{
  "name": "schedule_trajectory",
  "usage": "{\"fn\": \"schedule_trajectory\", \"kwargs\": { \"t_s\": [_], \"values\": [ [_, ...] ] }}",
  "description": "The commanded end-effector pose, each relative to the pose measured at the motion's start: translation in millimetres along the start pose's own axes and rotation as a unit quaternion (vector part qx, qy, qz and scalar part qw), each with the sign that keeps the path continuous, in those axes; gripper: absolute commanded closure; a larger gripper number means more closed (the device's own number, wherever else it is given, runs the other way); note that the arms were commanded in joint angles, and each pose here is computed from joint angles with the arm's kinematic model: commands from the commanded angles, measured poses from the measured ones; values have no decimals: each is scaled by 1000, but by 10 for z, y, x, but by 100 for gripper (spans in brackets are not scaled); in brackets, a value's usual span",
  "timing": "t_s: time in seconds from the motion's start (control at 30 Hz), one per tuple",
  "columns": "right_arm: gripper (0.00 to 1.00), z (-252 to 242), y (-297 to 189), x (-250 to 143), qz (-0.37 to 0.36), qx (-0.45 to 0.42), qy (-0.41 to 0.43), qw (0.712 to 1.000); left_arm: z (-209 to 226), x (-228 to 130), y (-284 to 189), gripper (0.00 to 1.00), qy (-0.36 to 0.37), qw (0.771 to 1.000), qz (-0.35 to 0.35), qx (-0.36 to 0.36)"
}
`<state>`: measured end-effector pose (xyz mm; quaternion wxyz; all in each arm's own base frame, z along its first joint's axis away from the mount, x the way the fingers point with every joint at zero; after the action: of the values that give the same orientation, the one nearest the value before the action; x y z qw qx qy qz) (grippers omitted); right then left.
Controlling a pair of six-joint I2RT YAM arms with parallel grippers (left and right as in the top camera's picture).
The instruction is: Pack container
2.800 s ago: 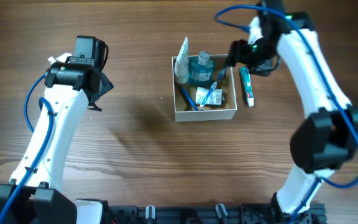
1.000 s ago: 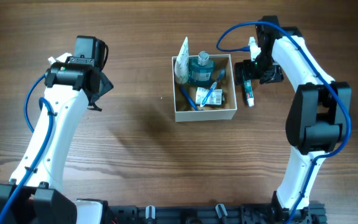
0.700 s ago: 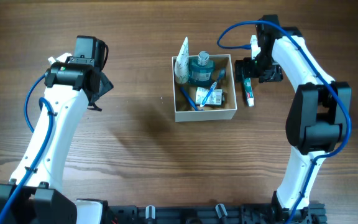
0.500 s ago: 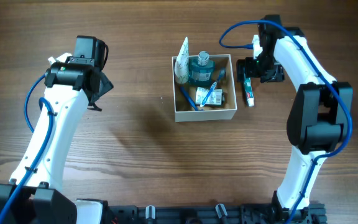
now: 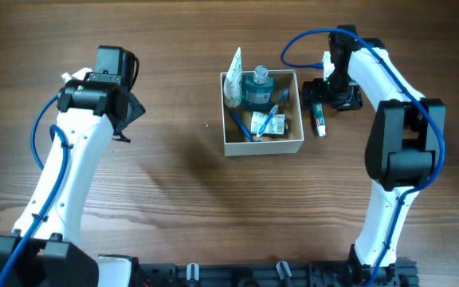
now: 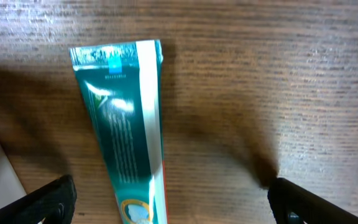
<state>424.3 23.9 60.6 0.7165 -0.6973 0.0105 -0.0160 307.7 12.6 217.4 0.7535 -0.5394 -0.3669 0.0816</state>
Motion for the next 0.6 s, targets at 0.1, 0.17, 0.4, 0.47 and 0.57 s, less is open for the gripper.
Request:
{"fn": "schedule_trajectory", "kwargs": {
  "t_s": [0.1,0.17,0.4,0.47,0.57],
  "values": [
    [0,-5,281,-42,32,6,18,999,24,0,30,0,-8,1000,-2,10],
    [0,-23,326,-50,37,-2,23,999,24,0,30,0,-8,1000,-2,10],
    [0,-100,339,-44,34,-30,49,998,24,0,30,0,-8,1000,-2,10],
    [1,-123,339,-40,33,-33,58,997,24,0,30,0,-8,1000,-2,10],
    [5,-167,337,-41,34,-30,64,997,24,0,30,0,-8,1000,-2,10]
  ]
}}
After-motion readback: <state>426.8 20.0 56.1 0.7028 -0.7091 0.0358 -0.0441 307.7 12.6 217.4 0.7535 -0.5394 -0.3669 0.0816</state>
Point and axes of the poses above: each gripper's point midway between its finger pads, its own y axis out along the fingers, its own z axis along the line the jaws close on, x = y × z, the point moved 6 cm from there along -y, back along the fingers, and after that the axes turned 2 degrees about y, right-handed, at the moved point
